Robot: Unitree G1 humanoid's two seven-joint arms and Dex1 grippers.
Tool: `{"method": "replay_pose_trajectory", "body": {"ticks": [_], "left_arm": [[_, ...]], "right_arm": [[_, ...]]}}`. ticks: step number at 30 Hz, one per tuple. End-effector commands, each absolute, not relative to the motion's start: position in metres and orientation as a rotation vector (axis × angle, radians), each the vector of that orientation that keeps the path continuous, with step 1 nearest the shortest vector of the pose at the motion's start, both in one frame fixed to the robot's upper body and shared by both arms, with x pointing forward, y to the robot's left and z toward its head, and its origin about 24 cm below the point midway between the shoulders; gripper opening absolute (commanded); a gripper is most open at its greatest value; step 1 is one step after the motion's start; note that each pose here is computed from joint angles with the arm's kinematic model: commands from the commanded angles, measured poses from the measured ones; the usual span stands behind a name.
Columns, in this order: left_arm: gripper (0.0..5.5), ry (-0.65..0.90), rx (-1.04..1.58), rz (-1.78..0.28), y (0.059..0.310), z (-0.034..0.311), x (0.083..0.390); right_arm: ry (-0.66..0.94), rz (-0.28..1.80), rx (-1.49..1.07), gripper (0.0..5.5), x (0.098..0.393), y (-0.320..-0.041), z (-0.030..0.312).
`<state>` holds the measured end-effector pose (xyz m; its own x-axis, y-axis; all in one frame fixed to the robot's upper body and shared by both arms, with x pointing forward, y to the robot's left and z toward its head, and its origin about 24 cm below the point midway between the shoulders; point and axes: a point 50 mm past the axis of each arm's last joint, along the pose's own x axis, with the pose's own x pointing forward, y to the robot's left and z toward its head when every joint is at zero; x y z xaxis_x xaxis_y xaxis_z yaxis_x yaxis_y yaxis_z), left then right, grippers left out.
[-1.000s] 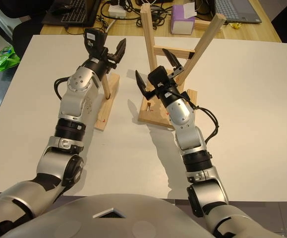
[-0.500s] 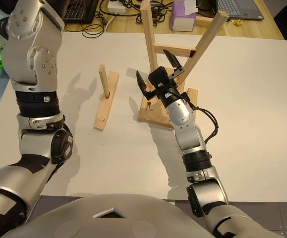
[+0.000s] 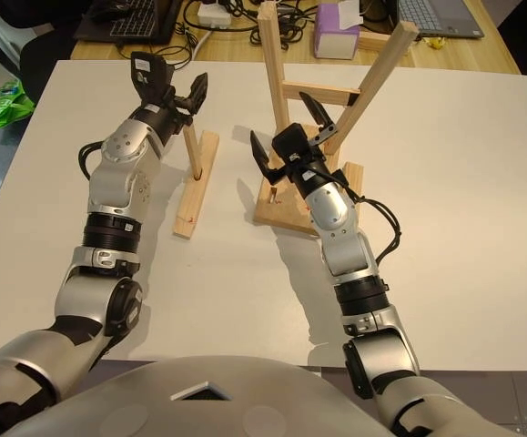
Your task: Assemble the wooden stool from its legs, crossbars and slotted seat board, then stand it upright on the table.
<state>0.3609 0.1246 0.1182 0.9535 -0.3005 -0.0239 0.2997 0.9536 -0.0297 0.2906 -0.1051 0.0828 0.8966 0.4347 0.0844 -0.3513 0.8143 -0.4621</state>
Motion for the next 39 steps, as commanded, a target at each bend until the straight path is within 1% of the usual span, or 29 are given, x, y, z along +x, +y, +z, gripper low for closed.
{"method": "replay_pose_trajectory", "body": {"ticks": [1, 3, 5, 10, 11, 13, 15, 16, 17, 18, 19, 20, 22, 26, 29, 33, 36, 39], "left_arm": [[3.35, -0.176, -0.065, -0.330, 0.119, 0.193, 0.361], [3.35, -0.238, -0.086, -0.329, 0.121, 0.218, 0.356], [3.35, -0.260, -0.086, -0.305, 0.130, 0.228, 0.352], [3.35, -0.168, -0.021, -0.190, 0.180, 0.209, 0.353], [3.35, -0.123, 0.011, -0.169, 0.195, 0.201, 0.352], [3.35, 0.015, 0.130, -0.137, 0.227, 0.170, 0.339], [3.35, 0.220, 0.225, -0.189, 0.246, 0.124, 0.312], [3.35, 0.337, 0.248, -0.258, 0.248, 0.099, 0.293], [3.35, 0.442, 0.250, -0.345, 0.246, 0.078, 0.273], [3.35, 0.515, 0.237, -0.423, 0.242, 0.065, 0.256], [3.35, 0.548, 0.204, -0.469, 0.237, 0.059, 0.246], [3.35, 0.558, 0.185, -0.490, 0.234, 0.057, 0.243], [3.35, 0.549, 0.172, -0.482, 0.232, 0.058, 0.245], [3.35, 0.530, 0.186, -0.459, 0.227, 0.056, 0.253], [3.35, 0.538, 0.169, -0.526, 0.207, 0.051, 0.252], [3.35, 0.581, 0.139, -0.643, 0.173, 0.037, 0.235], [3.35, 0.566, 0.110, -0.691, 0.152, 0.039, 0.230], [3.35, 0.550, 0.088, -0.712, 0.139, 0.043, 0.229]], "right_arm": [[-0.188, 0.422, -0.465, 5.40, 0.290, -0.106, 0.082], [-0.189, 0.419, -0.463, 5.40, 0.290, -0.106, 0.082], [-0.195, 0.417, -0.461, 5.40, 0.290, -0.106, 0.083], [-0.218, 0.415, -0.480, 5.40, 0.288, -0.113, 0.090], [-0.223, 0.411, -0.489, 5.40, 0.288, -0.116, 0.091], [-0.240, 0.395, -0.498, 5.40, 0.286, -0.123, 0.097], [-0.262, 0.379, -0.496, 5.40, 0.282, -0.130, 0.104], [-0.273, 0.372, -0.496, 5.40, 0.281, -0.134, 0.109], [-0.283, 0.363, -0.496, 5.40, 0.279, -0.139, 0.114], [-0.292, 0.356, -0.497, 5.40, 0.278, -0.144, 0.118], [-0.299, 0.355, -0.492, 5.40, 0.277, -0.147, 0.122], [-0.298, 0.355, -0.479, 5.40, 0.275, -0.149, 0.123], [-0.271, 0.387, -0.425, 5.40, 0.273, -0.146, 0.118], [-0.116, 0.566, -0.016, 5.40, 0.266, -0.110, 0.107], [-0.032, 0.591, 0.131, 5.40, 0.269, -0.098, 0.101], [0.007, 0.606, 0.138, 5.40, 0.279, -0.084, 0.102], [0.026, 0.645, 0.099, 5.40, 0.282, -0.078, 0.103], [0.057, 0.677, 0.053, 5.40, 0.281, -0.075, 0.100]]}}
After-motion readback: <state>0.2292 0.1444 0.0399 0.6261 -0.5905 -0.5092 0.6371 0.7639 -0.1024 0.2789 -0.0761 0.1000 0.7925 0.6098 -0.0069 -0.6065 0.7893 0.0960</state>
